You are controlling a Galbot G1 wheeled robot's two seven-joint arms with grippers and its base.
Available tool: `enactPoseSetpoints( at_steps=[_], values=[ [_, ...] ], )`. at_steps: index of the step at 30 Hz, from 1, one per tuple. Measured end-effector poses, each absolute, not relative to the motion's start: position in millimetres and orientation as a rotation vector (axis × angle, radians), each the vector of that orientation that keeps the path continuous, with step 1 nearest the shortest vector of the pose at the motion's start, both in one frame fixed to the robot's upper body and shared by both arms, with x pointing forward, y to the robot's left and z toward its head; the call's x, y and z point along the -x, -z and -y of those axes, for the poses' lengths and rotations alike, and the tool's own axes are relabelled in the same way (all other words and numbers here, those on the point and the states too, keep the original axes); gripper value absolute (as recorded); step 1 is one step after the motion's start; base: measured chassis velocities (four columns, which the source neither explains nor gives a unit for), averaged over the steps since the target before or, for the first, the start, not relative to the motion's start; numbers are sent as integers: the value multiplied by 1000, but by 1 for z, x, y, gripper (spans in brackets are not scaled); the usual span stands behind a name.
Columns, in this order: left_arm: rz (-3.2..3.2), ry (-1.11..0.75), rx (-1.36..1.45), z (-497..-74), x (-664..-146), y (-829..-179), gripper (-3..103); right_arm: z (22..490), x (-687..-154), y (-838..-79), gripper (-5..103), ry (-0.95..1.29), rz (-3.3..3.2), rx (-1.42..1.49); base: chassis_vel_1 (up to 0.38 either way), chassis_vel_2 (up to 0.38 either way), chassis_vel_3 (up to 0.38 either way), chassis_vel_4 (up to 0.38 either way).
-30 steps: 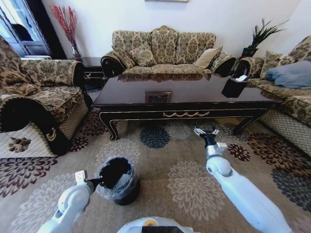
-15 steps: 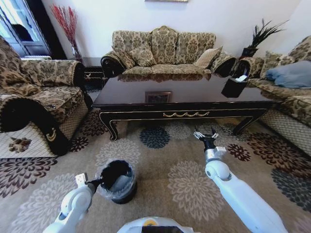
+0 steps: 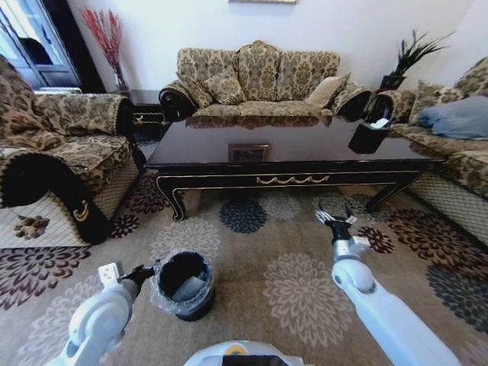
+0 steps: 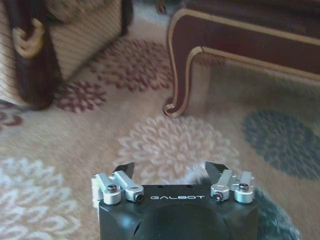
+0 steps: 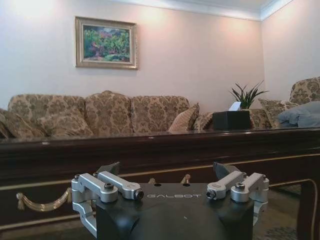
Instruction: Move to the front of the table and pick up the trash from the floor, then place it into the trash bin.
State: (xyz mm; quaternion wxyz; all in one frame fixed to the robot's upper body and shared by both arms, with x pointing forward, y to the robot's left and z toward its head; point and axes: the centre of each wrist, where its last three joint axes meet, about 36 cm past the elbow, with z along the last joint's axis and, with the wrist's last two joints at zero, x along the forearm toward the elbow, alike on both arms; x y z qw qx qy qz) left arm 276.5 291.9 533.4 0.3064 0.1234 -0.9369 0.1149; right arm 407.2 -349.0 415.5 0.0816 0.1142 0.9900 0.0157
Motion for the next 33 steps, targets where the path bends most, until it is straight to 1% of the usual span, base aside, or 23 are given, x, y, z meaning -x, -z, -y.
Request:
enactPoseSetpoints(
  at_steps=[2,3,4,5,6,9,10,11,12,14,16,18,23,33],
  values=[
    [2553,-303,-384,-292,-265,-547,92,348,-404,-420,100,-85,-2947,-343,0,0,0,0],
    [2553,-303,-384,-292,-265,-547,92,348,-404,-420,100,-85,-2947,-343,0,0,0,0],
    [2591,-298,-396,-292,-262,-551,96,347,-402,-421,100,-94,-2943,-343,0,0,0,0],
    [2638,-292,-393,-293,-259,-554,96,347,-400,-421,100,-97,-2940,-345,0,0,0,0],
    [2724,-268,-384,-295,-256,-556,100,348,-398,-420,100,-94,-2936,-346,0,0,0,0],
    [2871,-184,-386,-301,-256,-555,100,349,-394,-418,100,-82,-2936,-347,0,0,0,0],
    [3035,-50,-387,-312,-257,-551,100,349,-391,-416,100,-76,-2938,-344,0,0,0,0],
    [3105,6,-369,-318,-259,-549,100,348,-389,-415,100,-73,-2939,-339,0,0,0,0],
    [3105,6,-369,-318,-259,-549,100,348,-389,-415,100,-73,-2939,-339,0,0,0,0],
    [3219,92,-335,-331,-262,-545,100,346,-385,-413,100,-70,-2943,-321,0,0,0,0],
    [3257,142,-359,-343,-262,-538,100,344,-380,-410,100,-57,-2944,-278,0,0,0,0],
    [3258,137,-377,-345,-261,-535,100,343,-378,-408,100,-49,-2944,-254,0,0,0,0],
    [3237,100,-441,-346,-251,-524,100,334,-365,-403,100,-27,-2934,-90,0,0,0,0],
    [3214,78,-459,-345,-249,-517,100,327,-348,-392,100,-8,-2946,-26,16,-16,-22,19]
  ],
)
